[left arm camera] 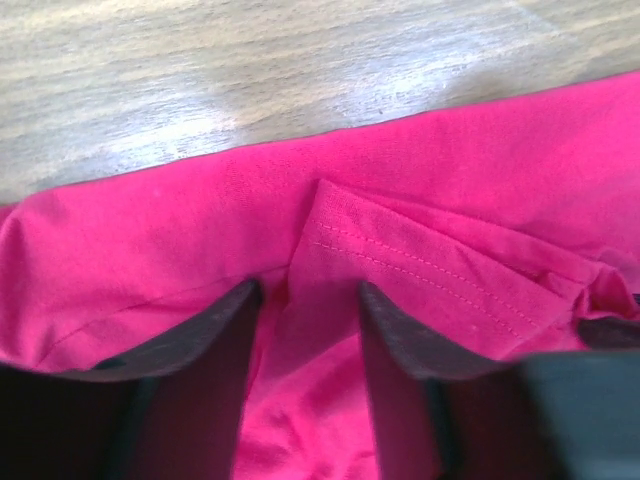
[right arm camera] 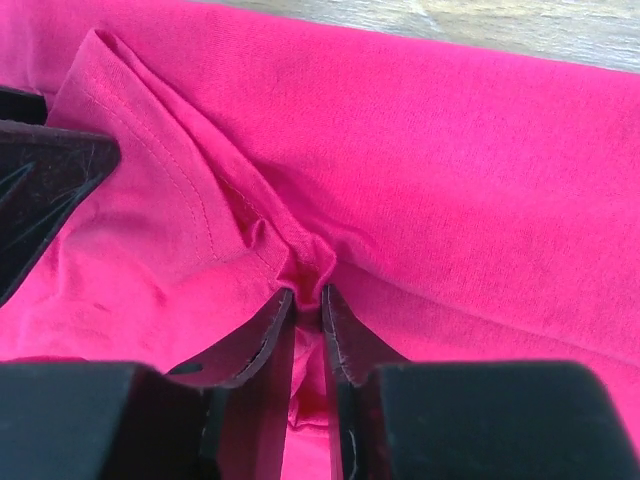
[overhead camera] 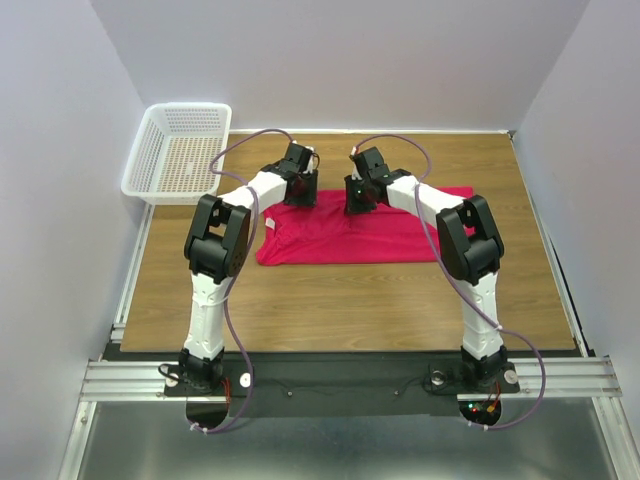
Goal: Fold and stack the t-shirts
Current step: Fold the tshirt
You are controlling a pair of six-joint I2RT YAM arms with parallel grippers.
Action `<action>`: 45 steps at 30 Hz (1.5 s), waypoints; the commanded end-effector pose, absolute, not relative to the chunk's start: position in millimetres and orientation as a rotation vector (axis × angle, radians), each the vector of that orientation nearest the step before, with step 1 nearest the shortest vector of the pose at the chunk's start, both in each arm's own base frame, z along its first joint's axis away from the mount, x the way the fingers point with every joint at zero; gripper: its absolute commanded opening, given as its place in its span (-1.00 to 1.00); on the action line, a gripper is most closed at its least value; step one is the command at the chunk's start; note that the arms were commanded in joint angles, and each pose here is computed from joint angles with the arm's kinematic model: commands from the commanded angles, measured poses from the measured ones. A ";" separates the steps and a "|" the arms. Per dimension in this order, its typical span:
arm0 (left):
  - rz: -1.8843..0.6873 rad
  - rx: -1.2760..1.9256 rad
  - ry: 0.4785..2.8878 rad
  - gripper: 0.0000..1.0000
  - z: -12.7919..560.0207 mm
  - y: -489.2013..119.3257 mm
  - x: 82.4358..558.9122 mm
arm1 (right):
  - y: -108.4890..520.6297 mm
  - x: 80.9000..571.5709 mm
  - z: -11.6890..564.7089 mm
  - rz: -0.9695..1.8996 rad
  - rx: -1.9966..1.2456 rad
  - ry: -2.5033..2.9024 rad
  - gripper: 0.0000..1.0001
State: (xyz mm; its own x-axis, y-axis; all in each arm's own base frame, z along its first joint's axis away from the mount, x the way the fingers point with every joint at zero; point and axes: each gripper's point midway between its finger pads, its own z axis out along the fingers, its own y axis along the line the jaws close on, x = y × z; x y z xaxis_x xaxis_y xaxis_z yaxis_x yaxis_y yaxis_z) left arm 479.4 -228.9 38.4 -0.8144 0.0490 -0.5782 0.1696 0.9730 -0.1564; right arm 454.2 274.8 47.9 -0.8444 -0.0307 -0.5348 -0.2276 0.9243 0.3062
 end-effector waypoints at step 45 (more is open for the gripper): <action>-0.175 0.178 2.415 -0.19 89.2 -233.0 484.4 | 276.0 473.4 87.3 0.498 -0.186 2.429 -0.99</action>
